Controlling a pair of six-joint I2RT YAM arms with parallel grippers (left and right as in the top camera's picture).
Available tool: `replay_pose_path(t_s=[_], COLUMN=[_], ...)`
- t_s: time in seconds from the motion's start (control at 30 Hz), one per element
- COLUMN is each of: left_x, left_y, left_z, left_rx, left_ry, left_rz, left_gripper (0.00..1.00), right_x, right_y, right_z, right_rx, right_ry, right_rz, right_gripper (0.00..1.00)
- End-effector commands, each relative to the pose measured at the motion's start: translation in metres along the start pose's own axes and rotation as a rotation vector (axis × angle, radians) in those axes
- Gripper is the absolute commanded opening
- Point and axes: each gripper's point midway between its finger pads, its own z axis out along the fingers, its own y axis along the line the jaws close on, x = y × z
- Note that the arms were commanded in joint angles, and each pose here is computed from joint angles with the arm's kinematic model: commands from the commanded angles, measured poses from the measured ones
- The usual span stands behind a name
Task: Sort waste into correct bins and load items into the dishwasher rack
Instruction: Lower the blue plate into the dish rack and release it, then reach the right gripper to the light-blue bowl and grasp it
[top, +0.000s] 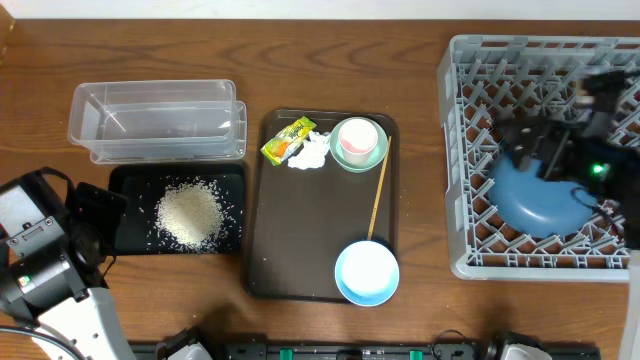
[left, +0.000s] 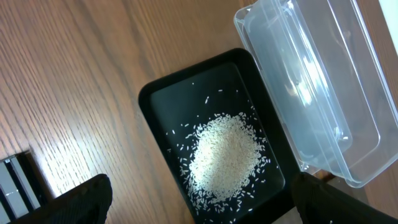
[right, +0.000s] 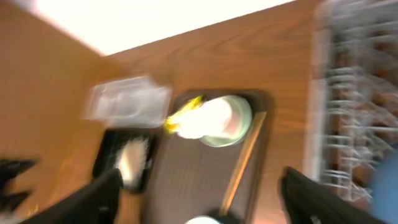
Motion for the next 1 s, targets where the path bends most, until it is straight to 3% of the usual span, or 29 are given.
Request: replay_pose_path(t_s=[0.0, 0.27, 0.47, 0.6, 0.8, 0.97], left_x=[-0.006, -0.006, -0.006, -0.006, -0.006, -0.006], left_y=[-0.001, -0.001, -0.002, -0.001, -0.001, -0.002], left_z=[-0.005, -0.005, -0.005, -0.005, -0.005, -0.005], left_rx=[0.005, 0.005, 0.005, 0.005, 0.005, 0.005], left_ry=[-0.02, -0.02, -0.019, -0.02, -0.02, -0.02], left_rz=[-0.01, -0.01, -0.01, -0.01, -0.01, -0.01], left_gripper=[0.95, 0.95, 0.95, 0.95, 0.95, 0.95], right_x=[0.021, 0.124, 0.186, 0.222, 0.28, 0.315], right_y=[0.028, 0.034, 0.057, 0.061, 0.055, 0.045], right_z=[0.019, 0.066, 0.1, 0.123, 0.153, 0.166], right_rx=[-0.092, 0.258, 0.44, 0.564, 0.685, 0.746], right_ry=[0.108, 0.483, 0.593, 0.626, 0.742, 0.839], right_rz=[-0.03, -0.026, -0.124, -0.165, -0.223, -0.269], right_gripper=[0.86, 0.8, 0.82, 0.78, 0.55, 0.51])
